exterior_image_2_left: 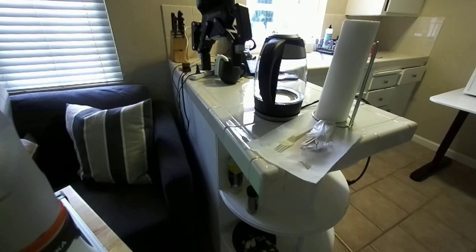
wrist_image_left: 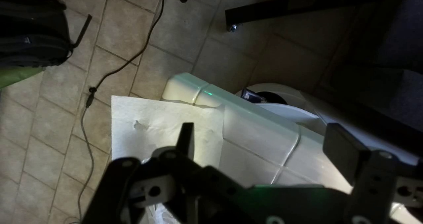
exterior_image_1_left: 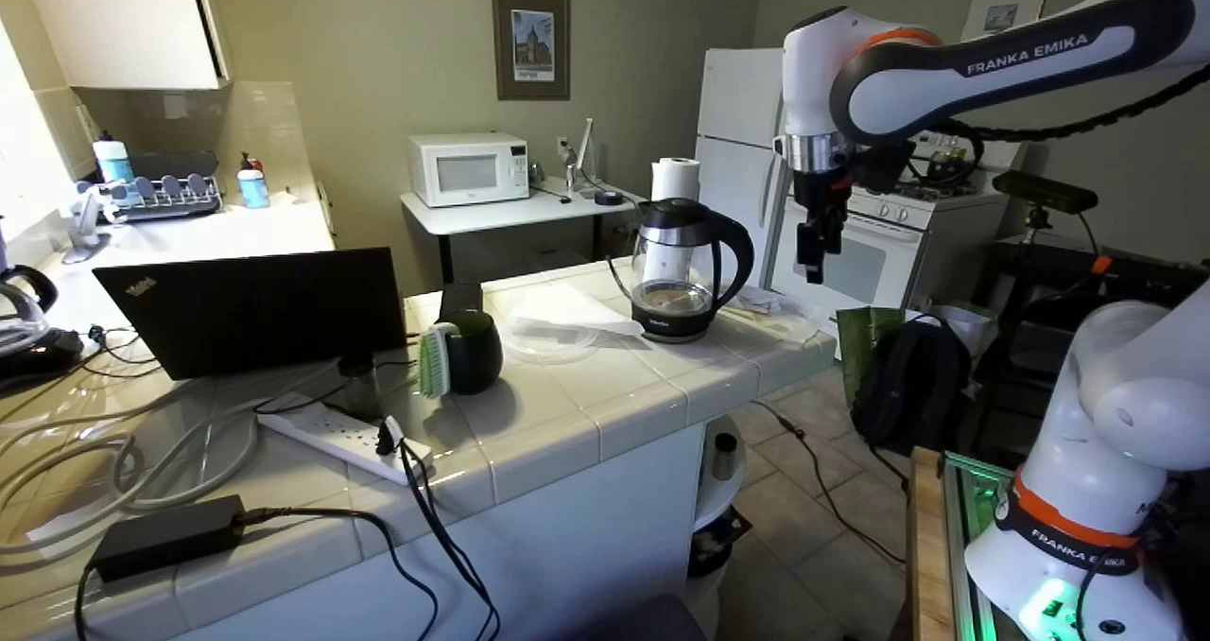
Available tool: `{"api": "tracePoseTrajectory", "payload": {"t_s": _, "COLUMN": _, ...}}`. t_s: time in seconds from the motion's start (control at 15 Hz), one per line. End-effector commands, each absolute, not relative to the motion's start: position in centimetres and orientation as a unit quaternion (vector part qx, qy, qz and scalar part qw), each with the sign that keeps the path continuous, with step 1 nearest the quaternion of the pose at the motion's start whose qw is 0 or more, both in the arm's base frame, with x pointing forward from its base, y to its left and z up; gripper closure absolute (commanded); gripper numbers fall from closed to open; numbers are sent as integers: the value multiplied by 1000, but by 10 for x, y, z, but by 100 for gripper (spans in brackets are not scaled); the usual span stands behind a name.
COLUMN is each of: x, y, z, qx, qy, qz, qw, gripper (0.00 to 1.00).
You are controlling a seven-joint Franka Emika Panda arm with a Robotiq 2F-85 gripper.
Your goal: Move the lid to the left
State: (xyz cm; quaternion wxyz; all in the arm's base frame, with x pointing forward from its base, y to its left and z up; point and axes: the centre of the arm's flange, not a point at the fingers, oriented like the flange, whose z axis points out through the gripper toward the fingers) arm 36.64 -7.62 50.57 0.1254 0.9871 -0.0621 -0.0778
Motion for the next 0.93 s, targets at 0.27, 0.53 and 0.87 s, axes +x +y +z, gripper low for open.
{"api": "tracePoseTrajectory", "payload": {"t_s": 0.27, "x": 399, "y": 6, "z": 535, "qx": 982, "qy": -31, "qz": -58, "qw": 179, "gripper": 0}}
{"api": "tracePoseTrajectory", "payload": {"t_s": 0.53, "x": 433, "y": 80, "z": 542, "qx": 972, "qy": -31, "qz": -26, "qw": 230, "gripper": 0}}
{"api": "tracePoseTrajectory", "payload": {"t_s": 0.87, "x": 498, "y": 120, "z": 516, "qx": 936, "qy": -61, "qz": 56, "qw": 341, "gripper": 0}}
